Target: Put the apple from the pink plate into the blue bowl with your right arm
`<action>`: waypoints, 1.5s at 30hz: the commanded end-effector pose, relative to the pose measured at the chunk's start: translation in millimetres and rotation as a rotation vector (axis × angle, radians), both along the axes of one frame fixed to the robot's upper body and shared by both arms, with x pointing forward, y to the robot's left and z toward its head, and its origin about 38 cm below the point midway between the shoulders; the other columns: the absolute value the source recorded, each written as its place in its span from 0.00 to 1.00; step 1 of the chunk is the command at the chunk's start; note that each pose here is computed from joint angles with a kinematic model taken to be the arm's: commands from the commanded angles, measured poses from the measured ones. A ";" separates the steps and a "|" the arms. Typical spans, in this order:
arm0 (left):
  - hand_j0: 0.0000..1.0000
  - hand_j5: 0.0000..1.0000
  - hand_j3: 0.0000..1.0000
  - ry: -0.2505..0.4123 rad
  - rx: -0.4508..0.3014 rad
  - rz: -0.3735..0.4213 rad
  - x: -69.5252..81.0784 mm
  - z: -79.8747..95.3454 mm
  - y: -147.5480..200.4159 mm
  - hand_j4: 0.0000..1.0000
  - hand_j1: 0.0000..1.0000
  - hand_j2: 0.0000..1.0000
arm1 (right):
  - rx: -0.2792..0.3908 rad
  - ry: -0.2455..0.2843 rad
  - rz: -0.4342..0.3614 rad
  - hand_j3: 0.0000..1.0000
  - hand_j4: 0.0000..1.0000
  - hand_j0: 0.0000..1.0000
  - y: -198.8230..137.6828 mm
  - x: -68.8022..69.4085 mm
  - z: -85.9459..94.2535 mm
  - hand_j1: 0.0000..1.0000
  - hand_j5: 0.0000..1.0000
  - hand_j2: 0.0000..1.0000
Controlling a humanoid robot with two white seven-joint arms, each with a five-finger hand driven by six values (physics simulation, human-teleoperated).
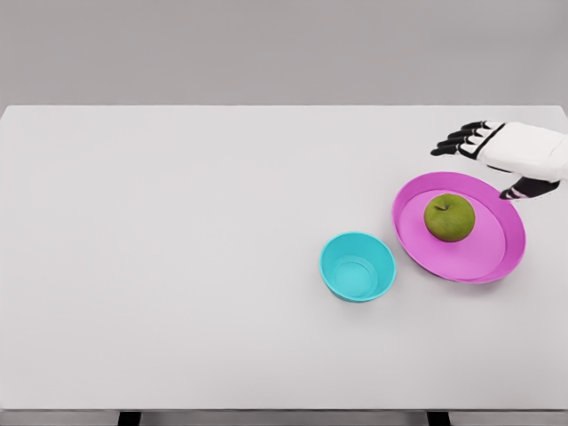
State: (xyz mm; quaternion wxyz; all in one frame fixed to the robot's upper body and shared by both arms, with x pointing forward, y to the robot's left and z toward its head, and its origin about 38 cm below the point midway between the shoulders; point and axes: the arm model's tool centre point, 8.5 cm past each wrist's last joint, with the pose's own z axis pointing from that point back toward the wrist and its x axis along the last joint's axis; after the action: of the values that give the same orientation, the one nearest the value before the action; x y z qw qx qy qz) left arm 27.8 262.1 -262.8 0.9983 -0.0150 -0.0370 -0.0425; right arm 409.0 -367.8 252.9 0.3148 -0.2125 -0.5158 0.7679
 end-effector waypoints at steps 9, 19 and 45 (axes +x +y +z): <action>1.00 1.00 1.00 0.000 0.000 0.000 0.0 0.0 0.0 1.00 1.00 1.00 | -0.046 0.072 -0.006 1.00 1.00 1.00 2.3 2.4 -31.5 1.00 1.00 1.00; 1.00 1.00 1.00 0.000 0.000 0.000 0.0 0.0 0.0 1.00 1.00 1.00 | -0.047 0.157 0.011 1.00 1.00 1.00 12.3 0.8 -65.1 1.00 1.00 1.00; 1.00 1.00 1.00 0.000 0.000 0.000 0.0 0.0 0.0 1.00 1.00 1.00 | -0.050 0.221 0.010 0.58 0.58 0.58 18.9 7.0 -89.2 0.58 0.58 0.58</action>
State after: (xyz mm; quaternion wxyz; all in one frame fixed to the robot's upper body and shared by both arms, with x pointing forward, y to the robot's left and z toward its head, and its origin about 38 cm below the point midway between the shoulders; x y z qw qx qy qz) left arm 27.8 262.1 -262.8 0.9983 -0.0150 -0.0371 -0.0425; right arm 416.3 -349.7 164.4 0.3598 -0.1346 -0.4589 0.8011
